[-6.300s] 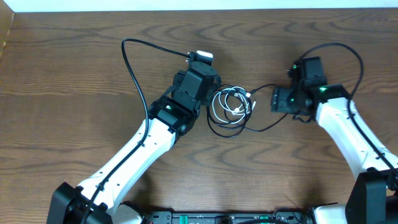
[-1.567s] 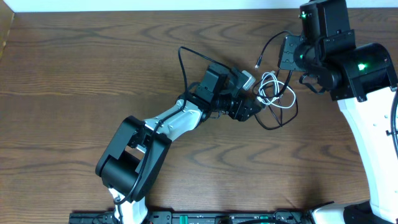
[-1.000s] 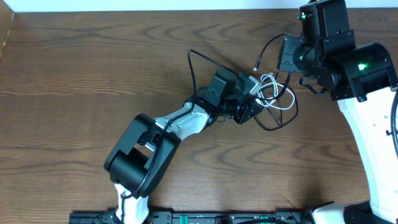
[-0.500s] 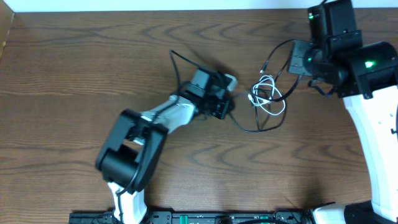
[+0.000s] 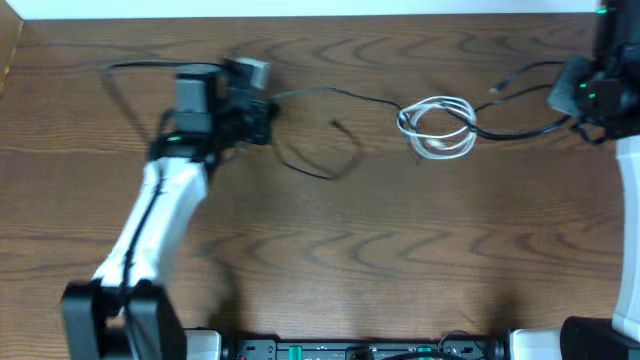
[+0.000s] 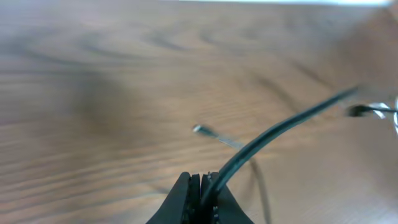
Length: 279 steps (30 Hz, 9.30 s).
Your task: Untangle cables
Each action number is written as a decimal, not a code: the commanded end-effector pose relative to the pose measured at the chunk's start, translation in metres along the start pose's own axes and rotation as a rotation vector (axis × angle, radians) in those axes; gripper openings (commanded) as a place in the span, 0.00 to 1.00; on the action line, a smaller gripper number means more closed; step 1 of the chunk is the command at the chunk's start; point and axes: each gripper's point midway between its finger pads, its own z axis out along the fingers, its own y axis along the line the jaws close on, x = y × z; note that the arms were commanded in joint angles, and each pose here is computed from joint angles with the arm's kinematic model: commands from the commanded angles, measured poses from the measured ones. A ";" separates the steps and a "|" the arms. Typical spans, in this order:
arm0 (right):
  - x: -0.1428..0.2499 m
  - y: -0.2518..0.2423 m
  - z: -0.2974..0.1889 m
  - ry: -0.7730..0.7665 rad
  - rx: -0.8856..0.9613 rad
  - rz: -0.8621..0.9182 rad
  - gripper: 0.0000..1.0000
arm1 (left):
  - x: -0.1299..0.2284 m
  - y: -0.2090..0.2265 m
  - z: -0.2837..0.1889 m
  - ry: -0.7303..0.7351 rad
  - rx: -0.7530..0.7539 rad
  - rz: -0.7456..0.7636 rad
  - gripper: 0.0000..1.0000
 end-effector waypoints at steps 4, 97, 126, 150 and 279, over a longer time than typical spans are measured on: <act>-0.015 -0.047 -0.006 -0.039 0.091 0.076 0.01 | -0.023 0.070 -0.071 -0.133 -0.167 -0.099 0.08; 0.064 0.186 -0.006 0.140 -0.619 -0.466 0.78 | -0.017 -0.062 -0.028 -0.045 0.195 -0.066 0.12; 0.122 0.136 0.068 0.308 -0.308 -0.493 0.71 | 0.007 -0.192 -0.016 0.016 0.485 0.133 0.17; 0.222 0.190 0.034 0.476 -0.911 -0.896 0.78 | 0.003 -0.181 -0.011 -0.005 0.416 0.136 0.23; 0.385 0.214 0.162 0.492 -0.383 -1.455 0.01 | -0.016 -0.061 -0.101 -0.097 0.047 -0.053 0.49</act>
